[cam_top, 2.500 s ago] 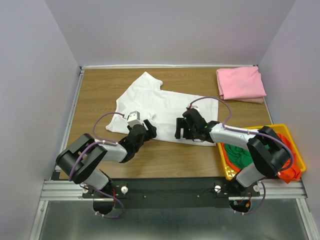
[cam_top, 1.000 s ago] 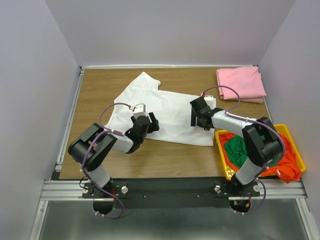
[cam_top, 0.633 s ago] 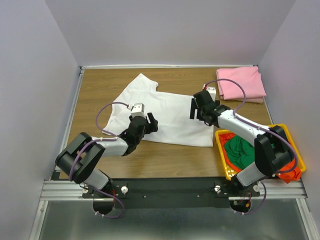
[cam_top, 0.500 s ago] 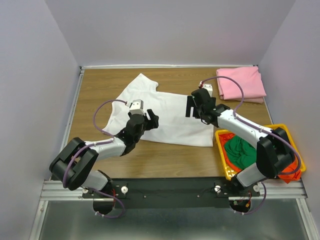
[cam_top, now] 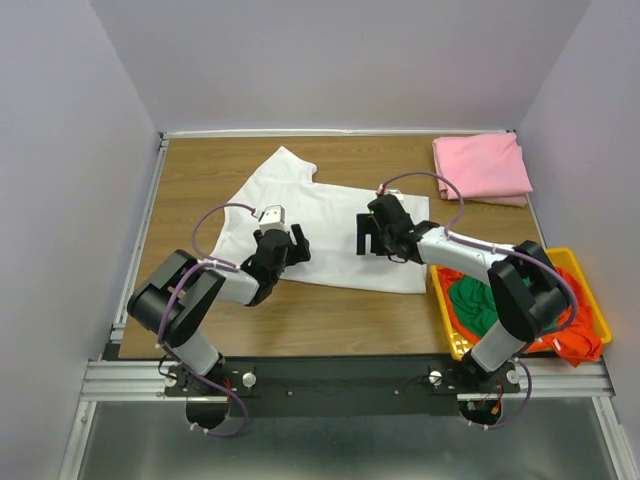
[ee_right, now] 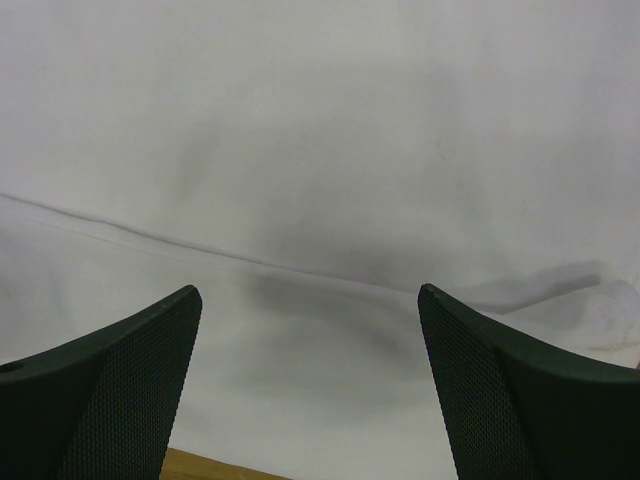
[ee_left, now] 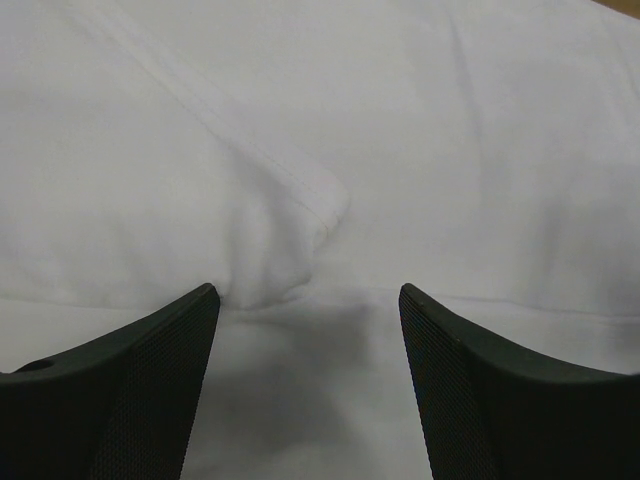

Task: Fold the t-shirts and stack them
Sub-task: Fold the tshirt

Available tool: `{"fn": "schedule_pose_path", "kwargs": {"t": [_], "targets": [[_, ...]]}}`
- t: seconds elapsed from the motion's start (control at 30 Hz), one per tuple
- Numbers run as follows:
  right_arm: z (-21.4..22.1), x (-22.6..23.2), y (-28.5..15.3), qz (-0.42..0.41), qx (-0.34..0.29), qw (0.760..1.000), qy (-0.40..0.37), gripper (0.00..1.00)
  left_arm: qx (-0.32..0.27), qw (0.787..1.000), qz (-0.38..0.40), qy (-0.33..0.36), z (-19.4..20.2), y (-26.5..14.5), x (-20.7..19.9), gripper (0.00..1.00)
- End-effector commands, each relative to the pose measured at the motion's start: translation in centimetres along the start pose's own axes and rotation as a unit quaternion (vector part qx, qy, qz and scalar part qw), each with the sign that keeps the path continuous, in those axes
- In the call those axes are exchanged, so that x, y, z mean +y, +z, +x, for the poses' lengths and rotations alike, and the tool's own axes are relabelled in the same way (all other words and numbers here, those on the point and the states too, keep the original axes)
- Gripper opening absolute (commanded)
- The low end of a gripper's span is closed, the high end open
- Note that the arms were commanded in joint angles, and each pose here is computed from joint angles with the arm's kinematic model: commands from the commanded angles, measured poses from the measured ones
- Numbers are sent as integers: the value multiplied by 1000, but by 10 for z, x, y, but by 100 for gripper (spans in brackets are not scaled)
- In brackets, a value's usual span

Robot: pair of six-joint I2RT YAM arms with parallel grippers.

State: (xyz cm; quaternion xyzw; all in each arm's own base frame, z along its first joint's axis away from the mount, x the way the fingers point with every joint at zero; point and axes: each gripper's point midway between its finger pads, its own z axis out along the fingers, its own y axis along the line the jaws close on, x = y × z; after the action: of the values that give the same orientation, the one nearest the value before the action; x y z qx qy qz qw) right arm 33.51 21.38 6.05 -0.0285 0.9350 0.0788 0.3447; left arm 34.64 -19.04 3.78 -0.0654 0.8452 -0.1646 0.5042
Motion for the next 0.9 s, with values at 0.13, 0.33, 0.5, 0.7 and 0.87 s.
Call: {"fn": "schedule_pose_path", "kwargs": {"t": [0.13,0.33,0.5,0.7,0.87], "targets": [[37,-12,16,15,30,999,4,95,17,1000,-12,-23,31,-3,18,81],[64,-31,14,41,47,998,5,95,50,997,-25,-51,61,-15,30,80],[80,-38,11,46,61,997,10,95,76,994,-29,-74,85,-31,33,80],[96,-43,4,42,75,996,19,95,82,992,-24,-96,95,-50,34,80],[105,-41,-4,23,83,996,29,95,86,991,-22,-101,98,-60,31,80]]}}
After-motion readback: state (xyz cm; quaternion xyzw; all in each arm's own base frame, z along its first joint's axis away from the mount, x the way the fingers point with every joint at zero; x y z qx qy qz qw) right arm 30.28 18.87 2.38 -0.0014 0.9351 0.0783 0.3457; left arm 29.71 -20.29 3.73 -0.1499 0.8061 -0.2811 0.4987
